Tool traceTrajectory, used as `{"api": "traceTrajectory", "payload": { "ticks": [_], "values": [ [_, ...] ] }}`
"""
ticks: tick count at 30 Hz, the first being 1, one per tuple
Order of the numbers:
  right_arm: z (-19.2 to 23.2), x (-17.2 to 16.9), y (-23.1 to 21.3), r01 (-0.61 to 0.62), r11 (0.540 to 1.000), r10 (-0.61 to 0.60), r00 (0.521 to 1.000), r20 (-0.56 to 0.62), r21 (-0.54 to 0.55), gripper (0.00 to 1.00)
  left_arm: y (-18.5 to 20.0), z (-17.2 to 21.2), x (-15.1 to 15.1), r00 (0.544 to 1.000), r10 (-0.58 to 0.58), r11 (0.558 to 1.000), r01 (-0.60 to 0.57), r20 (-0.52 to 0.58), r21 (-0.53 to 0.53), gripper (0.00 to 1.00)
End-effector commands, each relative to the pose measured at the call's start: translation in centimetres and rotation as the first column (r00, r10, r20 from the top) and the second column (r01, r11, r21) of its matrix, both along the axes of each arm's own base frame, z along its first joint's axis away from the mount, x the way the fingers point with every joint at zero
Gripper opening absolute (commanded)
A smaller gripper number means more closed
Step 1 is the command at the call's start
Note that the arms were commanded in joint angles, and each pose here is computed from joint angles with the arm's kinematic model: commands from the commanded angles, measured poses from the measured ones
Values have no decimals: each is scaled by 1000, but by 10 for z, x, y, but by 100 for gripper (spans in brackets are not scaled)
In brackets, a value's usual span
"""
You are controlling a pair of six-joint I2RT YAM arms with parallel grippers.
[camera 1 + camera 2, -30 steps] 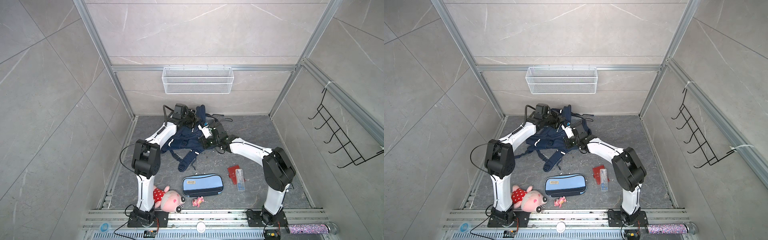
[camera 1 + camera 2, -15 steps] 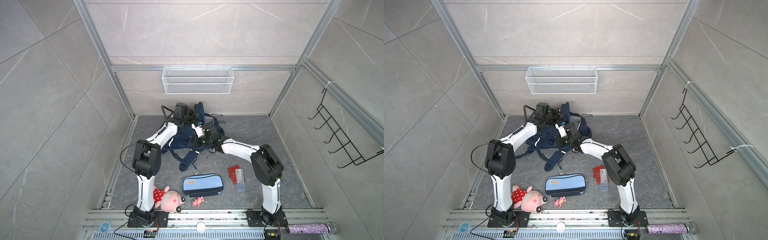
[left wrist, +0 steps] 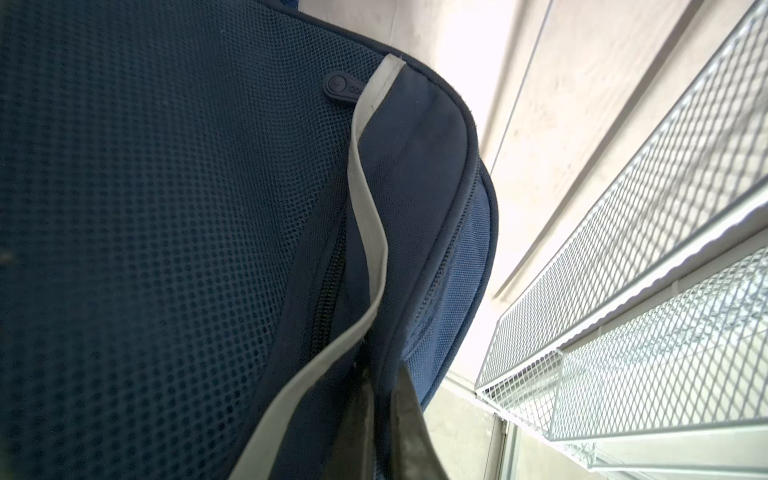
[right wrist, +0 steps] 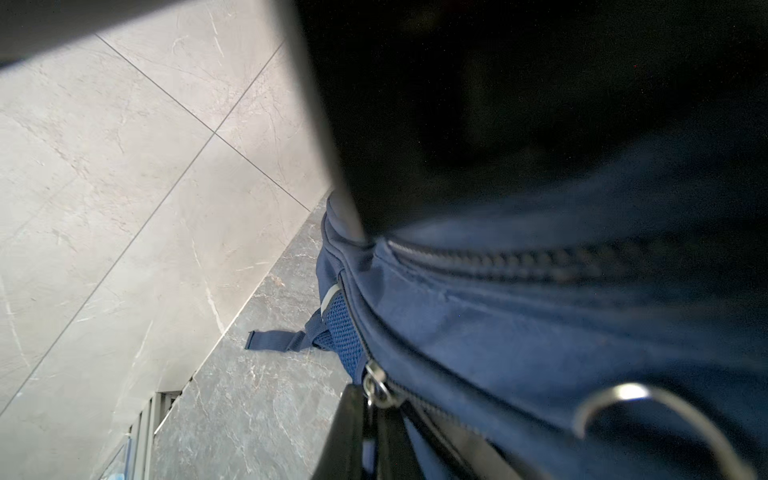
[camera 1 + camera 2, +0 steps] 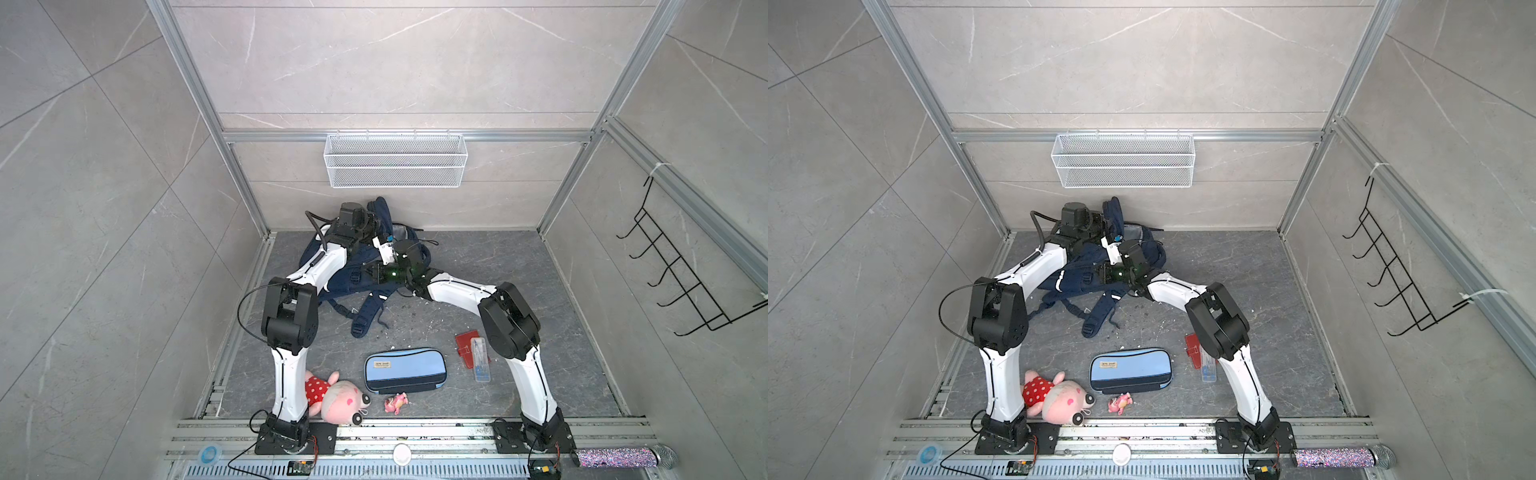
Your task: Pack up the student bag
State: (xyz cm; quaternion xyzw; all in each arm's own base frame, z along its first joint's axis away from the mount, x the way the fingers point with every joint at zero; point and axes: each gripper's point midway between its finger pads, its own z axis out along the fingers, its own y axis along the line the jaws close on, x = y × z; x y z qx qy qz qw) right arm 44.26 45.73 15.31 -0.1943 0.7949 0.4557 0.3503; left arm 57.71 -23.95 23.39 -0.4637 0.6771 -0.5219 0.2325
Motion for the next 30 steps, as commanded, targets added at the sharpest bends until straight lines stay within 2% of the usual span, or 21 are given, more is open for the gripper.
{"api": "traceTrajectory", "payload": {
  "ticks": [1, 4, 8, 12, 15, 18, 22, 26, 30],
  "values": [
    [-25, -79, 56, -261, 964, 265, 954, -138, 46, 10, -61, 105, -30, 953, -128, 969, 180, 275, -172, 0],
    [-29, -87, 58, -291, 957, 291, 947, -133, 18, 9, -50, 86, -24, 961, -118, 977, 157, 250, -144, 0],
    [-49, -99, 41, -298, 947, 281, 949, -141, -119, 6, -34, 71, -19, 967, -120, 985, 144, 224, -92, 0],
    [-71, -97, 14, -220, 917, 198, 975, -101, -333, 0, -31, 68, -20, 962, -148, 986, 162, 229, -46, 0],
    [-68, -88, 8, -170, 910, 162, 985, -53, -377, 0, -33, 67, -21, 963, -146, 985, 164, 227, -61, 0],
    [-52, -89, 26, -210, 923, 215, 976, -22, -322, 2, -37, 71, -21, 959, -141, 982, 168, 245, -89, 0],
    [-32, -99, 57, -306, 936, 307, 952, -21, -175, 2, -47, 86, -22, 954, -151, 972, 191, 260, -138, 0],
    [-22, -109, 78, -384, 922, 383, 923, -29, -46, 3, -53, 92, -27, 953, -156, 966, 202, 260, -161, 0],
    [-32, -123, 85, -446, 893, 444, 895, -48, -54, 3, -57, 92, -31, 954, -157, 962, 207, 255, -181, 0]
  ]
}}
